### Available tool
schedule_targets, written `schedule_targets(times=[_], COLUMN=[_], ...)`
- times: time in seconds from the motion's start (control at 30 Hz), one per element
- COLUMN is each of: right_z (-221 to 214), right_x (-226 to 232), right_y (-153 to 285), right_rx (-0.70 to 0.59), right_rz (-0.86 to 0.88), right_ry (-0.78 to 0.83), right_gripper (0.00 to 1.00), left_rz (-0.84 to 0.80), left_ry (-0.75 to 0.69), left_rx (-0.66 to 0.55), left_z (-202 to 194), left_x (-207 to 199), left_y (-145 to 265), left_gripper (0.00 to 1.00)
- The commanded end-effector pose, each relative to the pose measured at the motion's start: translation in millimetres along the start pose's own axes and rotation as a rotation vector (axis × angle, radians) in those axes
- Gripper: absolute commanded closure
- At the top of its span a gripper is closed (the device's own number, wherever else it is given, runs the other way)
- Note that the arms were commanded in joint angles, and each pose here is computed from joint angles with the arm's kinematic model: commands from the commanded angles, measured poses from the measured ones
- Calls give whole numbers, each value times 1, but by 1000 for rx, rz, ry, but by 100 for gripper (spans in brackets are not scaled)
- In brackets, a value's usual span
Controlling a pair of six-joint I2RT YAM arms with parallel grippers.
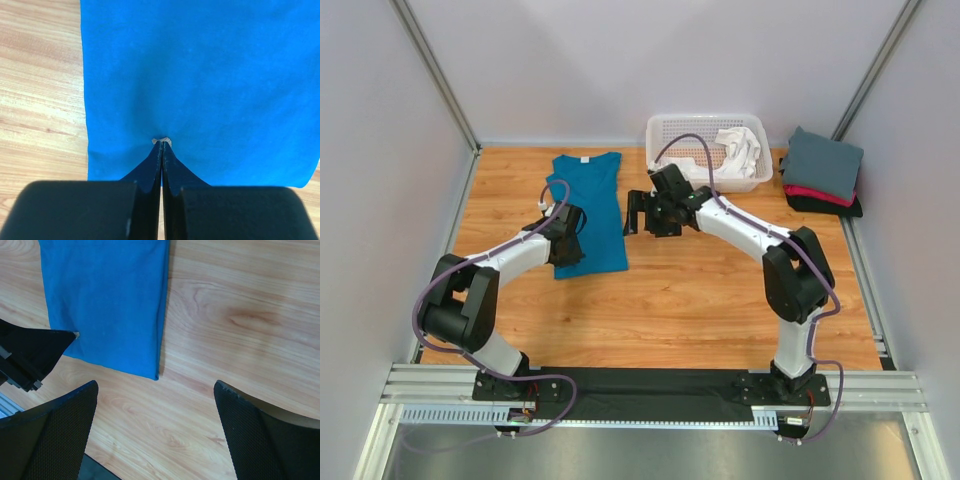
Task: Fold and stack the t-shirts
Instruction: Fold the tshirt
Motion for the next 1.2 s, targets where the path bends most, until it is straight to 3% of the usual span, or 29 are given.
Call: schedule_targets(times=[0.0, 0.33, 0.77, 0.8, 1.0, 1.17], right_z=[7, -17, -41, -42, -57, -72], right_x=[24, 28, 32, 30, 24, 20], right_y=[-13, -46, -72, -72, -65, -66], right_rx=[-19, 59, 132, 138, 167, 194], right_rz=[48, 42, 40, 35, 29, 36], right_ry=[25, 39, 58, 57, 46, 11], right_gripper=[0, 0, 5, 6, 13, 29], left_rz=[-26, -33, -22, -33, -109, -147], left_ry=[0, -12, -4, 9, 130, 177], left_rx=[-58, -150, -147, -137, -95, -75], left_z=[15, 40, 44, 43, 30, 16], left_x=[-9, -10, -7, -6, 16, 30], left_y=[4, 26, 30, 33, 47, 53], left_gripper=[100, 100, 100, 90, 57, 48])
Point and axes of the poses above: each gripper's point midway between its finger pads, its own y axis back along the fingers, its own x axis along the line the jaws close on, z = x × y, the point moved 1 cm from there along y, back along the fingers, and after that the axes turned 5 degrees about y, right-handed, at the moved point
